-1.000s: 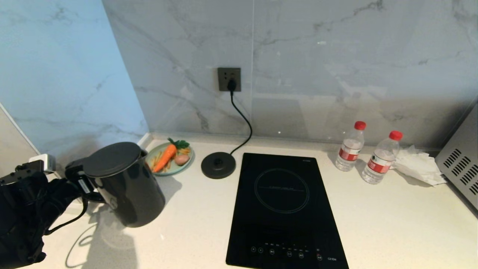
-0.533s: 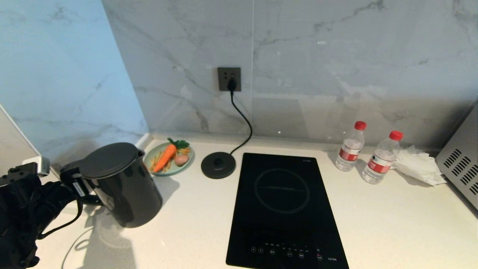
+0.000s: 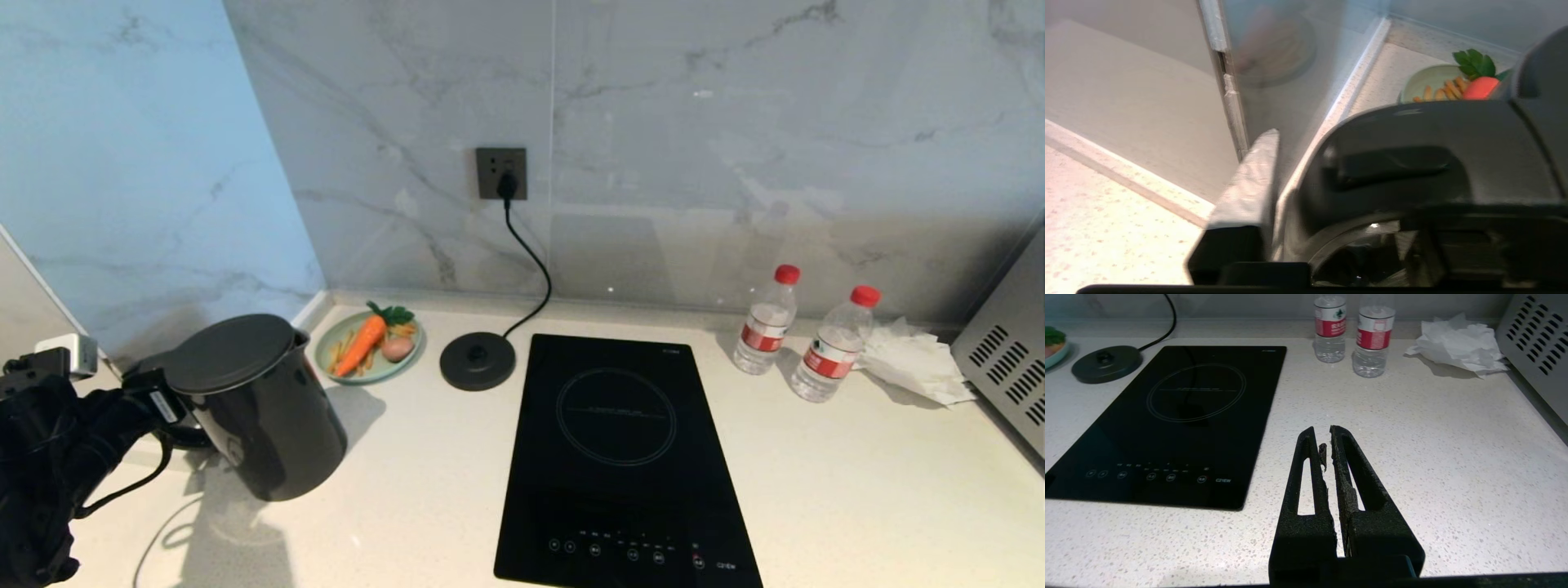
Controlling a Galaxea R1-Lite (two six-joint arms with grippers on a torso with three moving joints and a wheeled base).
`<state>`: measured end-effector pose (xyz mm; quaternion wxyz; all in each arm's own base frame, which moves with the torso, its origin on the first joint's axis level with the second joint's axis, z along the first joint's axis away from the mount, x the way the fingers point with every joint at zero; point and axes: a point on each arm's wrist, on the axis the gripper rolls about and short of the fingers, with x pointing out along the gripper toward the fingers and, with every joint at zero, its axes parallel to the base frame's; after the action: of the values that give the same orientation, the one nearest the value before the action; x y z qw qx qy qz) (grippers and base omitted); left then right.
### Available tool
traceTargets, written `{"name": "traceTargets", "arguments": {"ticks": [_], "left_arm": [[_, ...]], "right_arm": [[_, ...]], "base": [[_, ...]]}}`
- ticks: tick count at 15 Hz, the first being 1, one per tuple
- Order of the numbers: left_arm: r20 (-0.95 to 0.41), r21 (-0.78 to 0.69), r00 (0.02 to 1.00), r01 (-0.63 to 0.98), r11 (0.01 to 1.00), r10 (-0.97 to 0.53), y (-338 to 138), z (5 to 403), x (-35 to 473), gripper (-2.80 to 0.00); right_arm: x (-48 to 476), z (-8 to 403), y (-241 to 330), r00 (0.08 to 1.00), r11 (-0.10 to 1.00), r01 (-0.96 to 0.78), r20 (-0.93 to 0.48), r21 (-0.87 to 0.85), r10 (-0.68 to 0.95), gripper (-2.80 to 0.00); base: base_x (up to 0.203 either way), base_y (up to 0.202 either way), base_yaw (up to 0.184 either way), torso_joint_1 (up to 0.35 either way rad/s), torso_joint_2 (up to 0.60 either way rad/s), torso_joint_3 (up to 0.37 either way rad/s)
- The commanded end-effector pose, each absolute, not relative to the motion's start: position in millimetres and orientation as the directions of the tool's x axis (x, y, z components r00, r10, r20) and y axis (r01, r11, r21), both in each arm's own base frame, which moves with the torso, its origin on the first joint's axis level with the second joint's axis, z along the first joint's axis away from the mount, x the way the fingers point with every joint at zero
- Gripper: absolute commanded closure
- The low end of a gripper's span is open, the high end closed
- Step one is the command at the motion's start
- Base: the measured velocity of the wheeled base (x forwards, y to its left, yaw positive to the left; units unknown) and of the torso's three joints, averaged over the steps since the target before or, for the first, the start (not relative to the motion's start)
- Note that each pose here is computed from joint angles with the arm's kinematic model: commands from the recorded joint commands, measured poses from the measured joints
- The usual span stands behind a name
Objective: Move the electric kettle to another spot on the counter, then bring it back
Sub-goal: Place it by the sink
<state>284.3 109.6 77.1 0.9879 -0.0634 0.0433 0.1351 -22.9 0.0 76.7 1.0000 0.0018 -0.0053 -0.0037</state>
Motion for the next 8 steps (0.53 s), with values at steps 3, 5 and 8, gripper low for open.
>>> {"name": "traceTargets", "arguments": {"ticks": [3,5,8], "left_arm": [[-0.109,-0.113,0.957,-0.280,0.953,0.268,112.4,74.0,284.6,-2.80],[-0.135,-0.113,0.950,-0.297,0.948,0.281,116.0,68.9,279.3,-2.80],[-0.169,-0.115,0.936,-0.330,0.937,0.309,125.9,60.1,274.5,-2.80]], "right_arm": [[-22.9,76.9,0.0,1.000,1.000,0.008,0.011,0.003,-0.008,0.00],[-22.9,76.8,0.0,1.000,1.000,0.007,0.011,0.005,-0.008,0.00],[-22.8,76.6,0.0,1.000,1.000,0.008,0.011,0.003,-0.008,0.00]], "base": [[0.000,0.000,0.000,0.000,0.00,0.000],[0.000,0.000,0.000,0.000,0.00,0.000],[0.000,0.000,0.000,0.000,0.00,0.000]]}}
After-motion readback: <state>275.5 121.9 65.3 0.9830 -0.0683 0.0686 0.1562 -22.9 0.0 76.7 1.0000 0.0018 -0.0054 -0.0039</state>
